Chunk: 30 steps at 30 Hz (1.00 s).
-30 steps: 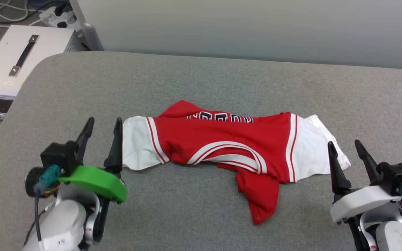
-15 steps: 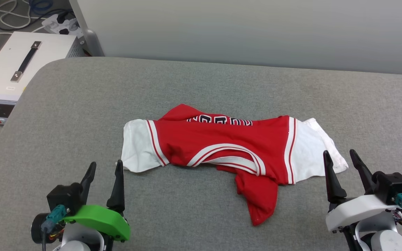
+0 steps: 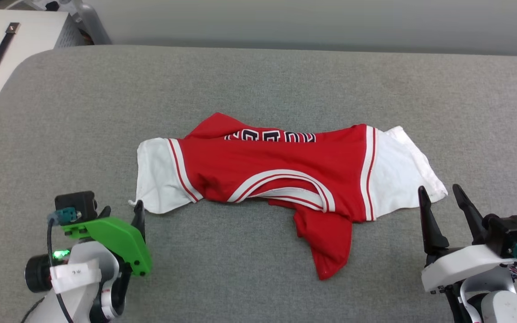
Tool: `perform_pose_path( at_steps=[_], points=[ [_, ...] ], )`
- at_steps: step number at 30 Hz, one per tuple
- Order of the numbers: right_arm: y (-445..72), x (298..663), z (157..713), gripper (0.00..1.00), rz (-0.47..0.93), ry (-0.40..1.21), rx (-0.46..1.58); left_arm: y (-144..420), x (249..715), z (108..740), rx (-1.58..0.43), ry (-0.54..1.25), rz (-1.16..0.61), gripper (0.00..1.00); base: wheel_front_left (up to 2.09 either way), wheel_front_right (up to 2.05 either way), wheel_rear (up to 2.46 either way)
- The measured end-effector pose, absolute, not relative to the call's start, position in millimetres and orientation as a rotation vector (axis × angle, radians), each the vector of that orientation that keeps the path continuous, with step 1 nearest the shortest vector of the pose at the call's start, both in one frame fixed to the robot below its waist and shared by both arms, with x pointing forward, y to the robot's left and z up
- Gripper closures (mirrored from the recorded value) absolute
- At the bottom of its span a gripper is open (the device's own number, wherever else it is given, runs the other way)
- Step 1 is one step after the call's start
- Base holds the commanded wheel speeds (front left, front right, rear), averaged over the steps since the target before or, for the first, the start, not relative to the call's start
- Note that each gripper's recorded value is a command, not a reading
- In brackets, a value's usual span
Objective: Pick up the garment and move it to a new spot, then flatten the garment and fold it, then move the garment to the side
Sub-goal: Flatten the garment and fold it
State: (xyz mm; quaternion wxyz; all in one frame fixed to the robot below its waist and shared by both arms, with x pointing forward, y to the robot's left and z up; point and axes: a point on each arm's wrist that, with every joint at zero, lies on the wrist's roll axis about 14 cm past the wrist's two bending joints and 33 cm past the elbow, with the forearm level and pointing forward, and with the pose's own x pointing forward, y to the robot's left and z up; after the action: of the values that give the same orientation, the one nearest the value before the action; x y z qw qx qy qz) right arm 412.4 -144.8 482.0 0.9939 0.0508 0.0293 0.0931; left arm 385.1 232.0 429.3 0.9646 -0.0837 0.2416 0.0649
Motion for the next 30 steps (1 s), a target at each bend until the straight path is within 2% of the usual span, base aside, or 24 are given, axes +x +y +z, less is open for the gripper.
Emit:
perform_pose_path(
  at_steps=[7,13,22,23,24,25,30],
  points=[
    [-151.6,424.2,465.1,0.0,0.173,0.098,0.089,238.1,411.9,409.8,-0.147,0.561,0.151,0.0,0.0,0.0,0.0],
    [-155.9,427.4,451.4,0.0,0.16,0.131,0.088,234.3,408.8,375.0,-0.123,0.677,0.149,0.0,0.0,0.0,0.0],
    [-157.9,429.1,443.9,0.0,0.153,0.148,0.089,230.2,408.9,353.3,-0.097,0.761,0.121,0.0,0.0,0.0,0.0],
    [-157.7,429.5,443.6,0.0,0.153,0.148,0.089,228.8,408.4,351.8,-0.094,0.775,0.109,0.12,0.0,0.0,0.0],
    [-157.5,429.9,443.6,0.0,0.154,0.148,0.088,227.2,408.7,351.3,-0.092,0.785,0.099,0.6,0.0,0.0,0.0],
    [-157.2,430.1,443.7,0.0,0.154,0.148,0.089,226.4,408.8,351.2,-0.092,0.79,0.093,1.0,0.0,0.0,0.0],
    [-156.9,431.3,448.4,0.0,0.155,0.134,0.088,220.2,407.0,353.7,-0.116,0.771,0.082,1.0,0.0,0.0,0.0]
  ],
)
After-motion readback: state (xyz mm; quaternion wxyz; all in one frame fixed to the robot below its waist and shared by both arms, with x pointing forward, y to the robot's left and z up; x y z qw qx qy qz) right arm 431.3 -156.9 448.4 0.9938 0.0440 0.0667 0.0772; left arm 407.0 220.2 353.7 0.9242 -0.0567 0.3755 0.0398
